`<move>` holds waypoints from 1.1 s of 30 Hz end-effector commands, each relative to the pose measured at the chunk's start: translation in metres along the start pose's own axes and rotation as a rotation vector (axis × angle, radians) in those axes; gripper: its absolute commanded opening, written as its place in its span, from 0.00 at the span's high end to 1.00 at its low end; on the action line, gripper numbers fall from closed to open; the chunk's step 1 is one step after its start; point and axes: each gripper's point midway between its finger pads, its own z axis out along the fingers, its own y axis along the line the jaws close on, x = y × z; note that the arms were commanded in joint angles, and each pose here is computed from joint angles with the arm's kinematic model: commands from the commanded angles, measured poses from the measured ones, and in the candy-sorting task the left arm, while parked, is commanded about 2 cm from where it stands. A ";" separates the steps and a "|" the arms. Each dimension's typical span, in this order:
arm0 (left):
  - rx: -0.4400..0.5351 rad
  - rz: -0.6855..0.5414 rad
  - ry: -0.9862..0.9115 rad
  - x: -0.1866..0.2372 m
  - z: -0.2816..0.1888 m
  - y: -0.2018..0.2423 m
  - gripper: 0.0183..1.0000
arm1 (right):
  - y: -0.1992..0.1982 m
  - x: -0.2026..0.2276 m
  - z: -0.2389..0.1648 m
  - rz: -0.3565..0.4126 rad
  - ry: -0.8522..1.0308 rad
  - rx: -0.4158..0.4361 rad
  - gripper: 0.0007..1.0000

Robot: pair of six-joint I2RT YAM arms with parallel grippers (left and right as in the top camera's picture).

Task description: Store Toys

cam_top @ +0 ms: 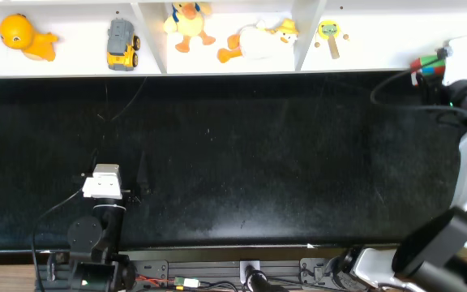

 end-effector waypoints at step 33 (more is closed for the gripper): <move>-0.014 0.004 -0.007 -0.001 0.000 0.003 0.00 | -0.018 -0.048 0.075 0.076 -0.018 -0.008 0.01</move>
